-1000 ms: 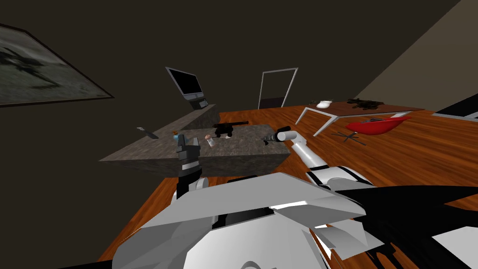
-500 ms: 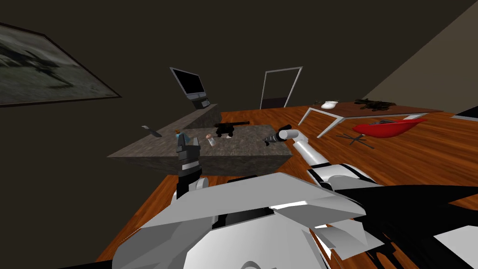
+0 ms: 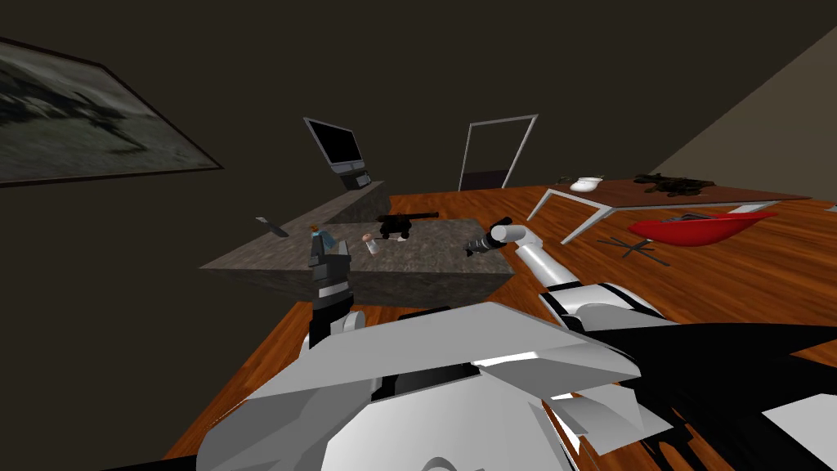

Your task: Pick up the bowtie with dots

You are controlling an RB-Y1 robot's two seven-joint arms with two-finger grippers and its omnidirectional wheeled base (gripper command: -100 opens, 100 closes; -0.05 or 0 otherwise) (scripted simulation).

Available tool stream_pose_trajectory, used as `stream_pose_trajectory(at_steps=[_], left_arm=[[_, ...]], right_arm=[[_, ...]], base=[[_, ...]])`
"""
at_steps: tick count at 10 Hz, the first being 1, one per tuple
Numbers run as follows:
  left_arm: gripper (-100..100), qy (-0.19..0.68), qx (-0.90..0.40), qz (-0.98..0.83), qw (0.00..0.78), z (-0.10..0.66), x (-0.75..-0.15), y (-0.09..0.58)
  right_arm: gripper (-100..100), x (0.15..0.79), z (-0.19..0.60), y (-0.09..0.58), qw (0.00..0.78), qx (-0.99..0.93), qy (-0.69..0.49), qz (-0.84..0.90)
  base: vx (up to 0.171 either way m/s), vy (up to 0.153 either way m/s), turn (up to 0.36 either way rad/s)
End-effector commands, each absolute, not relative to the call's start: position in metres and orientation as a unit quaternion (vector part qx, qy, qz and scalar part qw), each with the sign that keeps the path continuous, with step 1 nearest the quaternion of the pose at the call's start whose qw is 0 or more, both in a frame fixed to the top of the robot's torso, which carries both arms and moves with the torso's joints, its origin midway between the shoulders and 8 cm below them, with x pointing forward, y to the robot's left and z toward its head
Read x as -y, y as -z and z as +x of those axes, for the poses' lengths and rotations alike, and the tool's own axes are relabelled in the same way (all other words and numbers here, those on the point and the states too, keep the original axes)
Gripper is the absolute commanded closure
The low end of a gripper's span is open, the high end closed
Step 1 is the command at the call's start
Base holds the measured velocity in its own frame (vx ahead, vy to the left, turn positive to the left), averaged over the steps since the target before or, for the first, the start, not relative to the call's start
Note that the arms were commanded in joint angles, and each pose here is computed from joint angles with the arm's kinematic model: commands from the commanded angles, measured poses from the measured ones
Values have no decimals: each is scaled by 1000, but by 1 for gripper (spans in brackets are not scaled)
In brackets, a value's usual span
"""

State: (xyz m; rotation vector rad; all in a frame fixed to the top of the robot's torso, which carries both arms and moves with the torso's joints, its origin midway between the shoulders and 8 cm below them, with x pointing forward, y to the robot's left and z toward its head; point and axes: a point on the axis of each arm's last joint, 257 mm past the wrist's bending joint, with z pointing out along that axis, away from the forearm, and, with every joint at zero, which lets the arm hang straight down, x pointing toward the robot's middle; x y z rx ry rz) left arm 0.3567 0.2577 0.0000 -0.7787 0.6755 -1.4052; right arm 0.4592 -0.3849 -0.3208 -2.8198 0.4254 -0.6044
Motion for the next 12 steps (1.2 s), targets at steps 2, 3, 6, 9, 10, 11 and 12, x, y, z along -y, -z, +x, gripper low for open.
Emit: stream_pose_trajectory(at_steps=[2,3,6,9,10,11,12], left_arm=[[0,617,-297,-342,644,357,-258,0],[0,617,-297,-342,644,357,-258,0],[0,617,-297,-342,644,357,-258,0],[0,617,-297,-342,644,357,-258,0],[0,617,-297,-342,644,357,-258,0],[0,617,-297,-342,644,357,-258,0],[0,617,-297,-342,644,357,-258,0]], right_arm=[[-100,385,454,324,115,-153,194,-962],[0,385,453,324,116,-155,192,-962],[-100,384,457,346,112,-171,194,-960],[100,385,457,342,113,-168,194,-960],[100,385,457,342,113,-169,194,-960],[100,385,457,342,113,-169,194,-960],[100,385,457,342,113,-169,194,-960]], base=[[-8,-11,26],[0,0,0],[-23,-31,94],[-3,-3,5],[0,0,0],[0,0,0],[0,0,0]])
